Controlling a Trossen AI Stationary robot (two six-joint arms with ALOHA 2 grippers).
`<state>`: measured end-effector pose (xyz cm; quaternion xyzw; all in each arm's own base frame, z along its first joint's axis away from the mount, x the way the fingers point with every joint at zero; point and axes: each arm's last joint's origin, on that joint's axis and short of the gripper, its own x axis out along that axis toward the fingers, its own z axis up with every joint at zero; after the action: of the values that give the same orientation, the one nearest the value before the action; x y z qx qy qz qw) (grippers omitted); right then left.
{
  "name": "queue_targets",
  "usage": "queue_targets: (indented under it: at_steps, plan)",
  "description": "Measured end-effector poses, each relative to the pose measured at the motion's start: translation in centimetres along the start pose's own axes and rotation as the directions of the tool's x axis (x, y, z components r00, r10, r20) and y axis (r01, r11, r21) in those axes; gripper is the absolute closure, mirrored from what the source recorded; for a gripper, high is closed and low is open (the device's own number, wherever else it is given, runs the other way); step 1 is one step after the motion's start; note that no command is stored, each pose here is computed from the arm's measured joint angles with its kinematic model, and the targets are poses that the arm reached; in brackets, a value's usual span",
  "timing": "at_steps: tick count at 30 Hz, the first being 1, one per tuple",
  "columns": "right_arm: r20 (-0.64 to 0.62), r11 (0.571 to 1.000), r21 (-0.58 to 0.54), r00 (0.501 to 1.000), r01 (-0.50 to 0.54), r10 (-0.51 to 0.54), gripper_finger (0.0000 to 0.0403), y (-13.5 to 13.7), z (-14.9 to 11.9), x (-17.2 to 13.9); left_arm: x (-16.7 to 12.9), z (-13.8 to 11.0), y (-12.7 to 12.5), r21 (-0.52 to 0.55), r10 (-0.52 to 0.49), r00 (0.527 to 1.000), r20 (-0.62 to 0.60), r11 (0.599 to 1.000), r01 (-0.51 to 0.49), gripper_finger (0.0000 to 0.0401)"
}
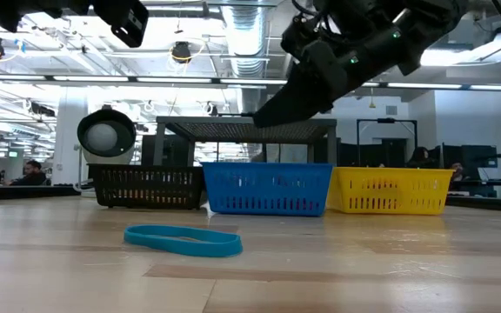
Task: Pick & Place Office Desk Supplies
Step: Put the blue rubber band into the blue bin
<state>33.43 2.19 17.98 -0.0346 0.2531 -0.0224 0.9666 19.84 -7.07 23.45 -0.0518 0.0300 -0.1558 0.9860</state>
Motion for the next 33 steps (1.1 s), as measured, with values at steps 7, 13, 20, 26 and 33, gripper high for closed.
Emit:
queue_targets:
  at_steps: [7,13,20,26,33]
  plan:
    - [0.201,0.991,-0.042,0.970,-0.131,0.136,0.0207,1.8,3.3,-2.8,0.0,0.0,0.0,0.001,0.005,1.000,0.000,1.000,-0.005,0.0265]
    - [0.333,0.980,-0.092,0.922,-0.176,0.197,0.0206,3.5,5.4,-5.6,0.6,0.1,-0.1,0.018,-0.008,0.999,0.046,1.000,0.007,0.0265]
    - [0.445,0.969,-0.096,0.861,-0.228,0.247,0.0213,4.6,4.2,-7.9,1.2,-0.9,0.2,0.084,-0.040,0.999,-0.013,0.996,0.041,0.0265]
    - [0.529,0.948,-0.019,0.802,-0.317,0.279,0.0220,5.2,0.8,-9.9,-0.2,-2.1,0.5,0.073,-0.064,0.998,-0.012,0.995,0.065,0.0265]
    - [0.525,0.917,0.047,0.791,-0.397,0.315,0.0223,7.6,-0.9,-10.7,-1.3,-3.3,1.0,-0.054,-0.047,0.999,0.010,0.997,0.048,0.0265]
